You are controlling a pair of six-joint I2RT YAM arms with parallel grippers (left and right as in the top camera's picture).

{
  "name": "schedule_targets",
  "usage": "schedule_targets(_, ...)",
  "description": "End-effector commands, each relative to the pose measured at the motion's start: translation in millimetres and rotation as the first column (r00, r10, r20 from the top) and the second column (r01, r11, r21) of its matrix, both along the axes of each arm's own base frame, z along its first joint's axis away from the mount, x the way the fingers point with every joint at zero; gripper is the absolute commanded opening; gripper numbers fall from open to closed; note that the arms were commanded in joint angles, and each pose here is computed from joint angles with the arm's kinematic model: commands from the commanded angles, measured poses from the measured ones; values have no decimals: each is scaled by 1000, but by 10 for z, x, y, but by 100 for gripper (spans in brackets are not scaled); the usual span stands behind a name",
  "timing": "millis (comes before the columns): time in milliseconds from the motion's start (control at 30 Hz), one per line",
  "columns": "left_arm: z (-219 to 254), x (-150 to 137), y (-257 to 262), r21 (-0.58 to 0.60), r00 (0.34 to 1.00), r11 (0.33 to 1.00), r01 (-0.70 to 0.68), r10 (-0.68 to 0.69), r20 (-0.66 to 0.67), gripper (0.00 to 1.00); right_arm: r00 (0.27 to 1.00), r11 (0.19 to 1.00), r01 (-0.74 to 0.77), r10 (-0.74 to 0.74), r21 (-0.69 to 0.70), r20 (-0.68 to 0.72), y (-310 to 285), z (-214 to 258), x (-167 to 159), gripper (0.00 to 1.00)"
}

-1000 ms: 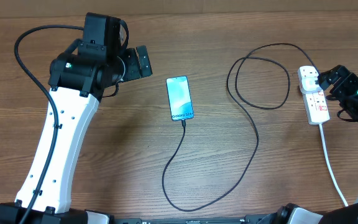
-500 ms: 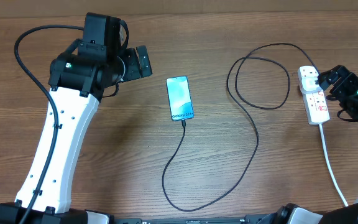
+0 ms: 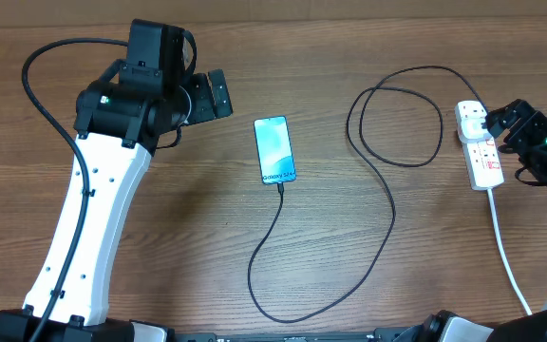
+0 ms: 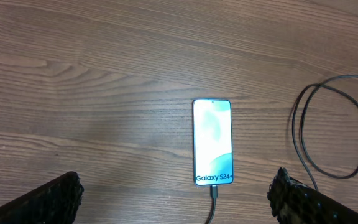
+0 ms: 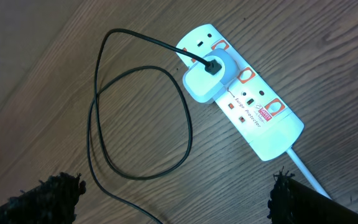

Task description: Plug charger to phone and switch on socket

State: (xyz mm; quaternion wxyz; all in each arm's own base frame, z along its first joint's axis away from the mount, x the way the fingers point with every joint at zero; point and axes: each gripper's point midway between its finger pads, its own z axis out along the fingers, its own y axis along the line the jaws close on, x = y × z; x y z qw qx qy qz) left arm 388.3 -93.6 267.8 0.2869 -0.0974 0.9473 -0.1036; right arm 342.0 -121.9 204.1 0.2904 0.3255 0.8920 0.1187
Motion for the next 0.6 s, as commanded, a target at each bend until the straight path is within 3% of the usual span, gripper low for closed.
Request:
schedule_targets(0,-7,16,13,20,1000,1000,6,-6,3,100,1000,1000,-1,1,-3,10,15,30,1,100)
schedule_targets(300,108,-2,80,40,999,999,-16,14,43,100,1000,1000,-1,1,-3,9,15,28,0,100)
schedule_targets(567,441,-27,205,56,983,996,-67,56,174,100,1000,1000,-1,1,-3,9,15,28,0,100)
